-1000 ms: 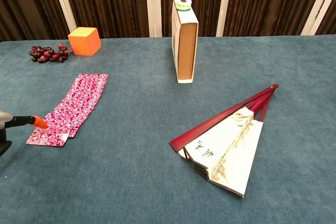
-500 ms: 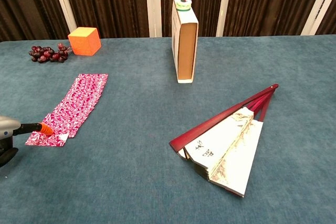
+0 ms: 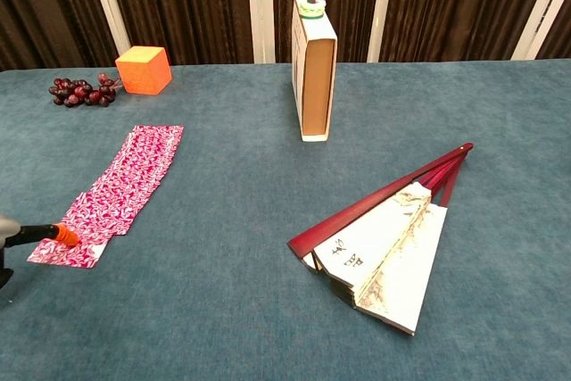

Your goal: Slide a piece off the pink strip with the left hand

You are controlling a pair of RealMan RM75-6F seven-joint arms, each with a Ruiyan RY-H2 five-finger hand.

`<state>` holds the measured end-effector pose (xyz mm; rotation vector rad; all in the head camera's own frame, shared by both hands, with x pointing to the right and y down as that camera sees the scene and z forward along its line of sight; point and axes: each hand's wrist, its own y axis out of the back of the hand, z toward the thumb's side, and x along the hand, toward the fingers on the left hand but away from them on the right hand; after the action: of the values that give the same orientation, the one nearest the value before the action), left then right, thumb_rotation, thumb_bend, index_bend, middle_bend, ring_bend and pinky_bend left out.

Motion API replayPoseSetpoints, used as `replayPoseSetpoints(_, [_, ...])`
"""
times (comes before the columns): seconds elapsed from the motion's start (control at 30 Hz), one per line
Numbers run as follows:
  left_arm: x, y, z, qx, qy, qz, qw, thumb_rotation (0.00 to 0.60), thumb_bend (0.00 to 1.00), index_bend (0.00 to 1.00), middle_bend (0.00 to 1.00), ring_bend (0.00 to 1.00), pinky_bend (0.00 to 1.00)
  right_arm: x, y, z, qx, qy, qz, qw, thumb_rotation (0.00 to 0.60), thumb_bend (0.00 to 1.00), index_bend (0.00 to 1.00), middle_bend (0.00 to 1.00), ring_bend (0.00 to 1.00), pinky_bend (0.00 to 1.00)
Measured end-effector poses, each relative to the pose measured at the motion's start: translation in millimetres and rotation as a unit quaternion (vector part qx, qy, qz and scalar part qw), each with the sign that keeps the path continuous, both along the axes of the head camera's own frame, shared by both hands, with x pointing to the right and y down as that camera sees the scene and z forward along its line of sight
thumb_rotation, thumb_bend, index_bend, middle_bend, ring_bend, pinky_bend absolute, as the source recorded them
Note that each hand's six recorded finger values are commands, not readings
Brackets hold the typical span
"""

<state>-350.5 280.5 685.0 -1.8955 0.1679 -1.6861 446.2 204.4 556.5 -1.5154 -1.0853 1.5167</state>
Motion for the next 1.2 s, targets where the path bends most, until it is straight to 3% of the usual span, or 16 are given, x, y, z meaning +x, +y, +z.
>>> replayPoseSetpoints(0.33, [-19.1, 22.8, -16.8, -0.021, -0.035, 0.009, 0.9991, 0.6, 0.91, 0.14, 0.9, 0.73, 0.69, 1.0, -0.5, -1.8, 0.003, -0.004, 0.002, 1.0, 0.6, 0.24, 0.06, 0.04, 0.18, 0.09])
replayPoseSetpoints(0.53, [-22.4, 22.4, -27.3, -0.012, -0.038, 0.013, 0.9991, 0.6, 0.9, 0.14, 0.9, 0.73, 0.69, 1.8, -0.6, -2.2, 0.003, -0.004, 0.004, 1.0, 0.6, 0.24, 0.06, 0.04, 0.18, 0.09])
replayPoseSetpoints(0.77, [-9.7, 3.0, -41.8, 0.037, 0.017, -0.005, 0.9992, 0.6, 0.9, 0.13, 0.9, 0.73, 0.69, -0.2, 0.2, -0.7, 0.001, -0.003, 0.0, 1.0, 0.6, 0.24, 0.06, 0.04, 0.18, 0.09])
replayPoseSetpoints(1.0, [-1.8, -29.5, -52.3, 0.087, 0.076, -0.028, 0.9929, 0.6, 0.9, 0.13, 0.9, 0.73, 0.7, -0.2, 0.1, 0.1, 0.0, -0.001, 0.001, 1.0, 0.6, 0.24, 0.06, 0.04, 0.18, 0.09])
replayPoseSetpoints(1.2, [-4.3, -44.5, -29.5, 0.061, 0.057, -0.034, 0.9959, 0.6, 0.9, 0.13, 0.9, 0.73, 0.7, 0.8, 0.0, 0.6, -0.001, 0.0, 0.002, 1.0, 0.6, 0.24, 0.06, 0.04, 0.18, 0.09])
